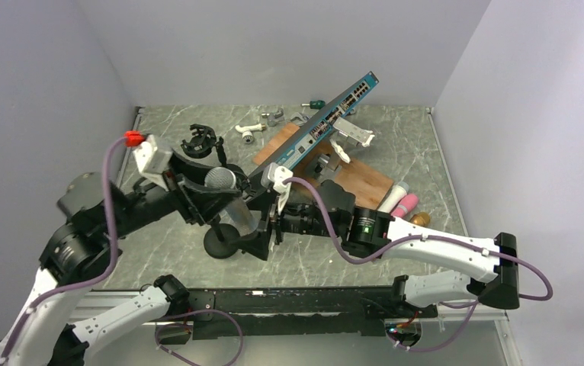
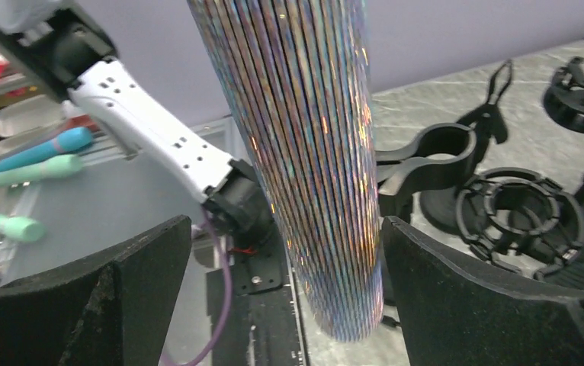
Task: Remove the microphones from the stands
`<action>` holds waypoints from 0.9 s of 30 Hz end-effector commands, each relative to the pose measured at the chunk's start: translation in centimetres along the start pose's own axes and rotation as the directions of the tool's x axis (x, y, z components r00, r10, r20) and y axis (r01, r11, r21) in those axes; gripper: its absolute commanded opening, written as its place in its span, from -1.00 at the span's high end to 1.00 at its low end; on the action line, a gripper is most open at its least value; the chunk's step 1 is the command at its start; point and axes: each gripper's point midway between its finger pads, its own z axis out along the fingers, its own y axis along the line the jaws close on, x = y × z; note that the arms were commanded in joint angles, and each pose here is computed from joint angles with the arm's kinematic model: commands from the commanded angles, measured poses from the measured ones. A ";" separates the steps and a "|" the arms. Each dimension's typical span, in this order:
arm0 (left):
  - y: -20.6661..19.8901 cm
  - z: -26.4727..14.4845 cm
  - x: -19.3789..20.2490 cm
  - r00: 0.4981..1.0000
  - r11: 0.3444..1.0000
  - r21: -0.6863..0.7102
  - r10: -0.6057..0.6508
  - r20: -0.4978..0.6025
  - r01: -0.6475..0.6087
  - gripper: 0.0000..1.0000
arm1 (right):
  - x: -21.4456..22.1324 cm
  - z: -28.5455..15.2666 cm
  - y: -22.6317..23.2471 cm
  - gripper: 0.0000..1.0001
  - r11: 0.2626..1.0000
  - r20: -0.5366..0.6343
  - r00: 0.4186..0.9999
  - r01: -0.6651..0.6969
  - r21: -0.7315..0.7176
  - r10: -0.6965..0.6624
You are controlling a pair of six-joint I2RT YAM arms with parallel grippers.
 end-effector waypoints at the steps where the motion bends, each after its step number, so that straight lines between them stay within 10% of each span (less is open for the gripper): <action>1: -4.0 0.6 -0.5 0.994 0.970 0.216 -0.110 -0.009 0.109 1.00 | -3.7 -1.7 3.5 -0.87 0.987 0.120 0.993 0.000 -0.161 0.020; 9: -3.8 2.4 1.1 0.976 0.949 0.228 -0.206 -0.068 0.217 1.00 | -3.1 -3.3 3.2 -0.34 0.989 0.147 0.988 -0.029 -0.144 0.050; 14: -4.0 3.1 1.8 0.974 0.938 0.265 -0.214 -0.067 0.224 0.97 | -2.4 -3.1 1.4 0.87 0.997 0.129 0.990 -0.057 -0.042 0.062; 16: -4.0 3.6 1.9 0.979 0.939 0.280 -0.183 -0.088 0.200 0.71 | -2.4 -3.2 0.2 1.00 0.998 0.125 0.990 -0.066 0.020 0.063; 20: -2.5 4.3 2.2 0.985 0.971 0.202 -0.103 -0.142 0.131 -0.72 | -2.1 -4.3 -2.4 1.00 0.979 0.129 0.988 -0.109 0.172 0.087; 27: 2.8 2.0 1.1 0.999 0.994 -0.109 0.012 -0.032 -0.015 -0.99 | 1.8 -12.4 -11.8 1.00 0.703 0.220 0.956 -0.291 0.649 0.192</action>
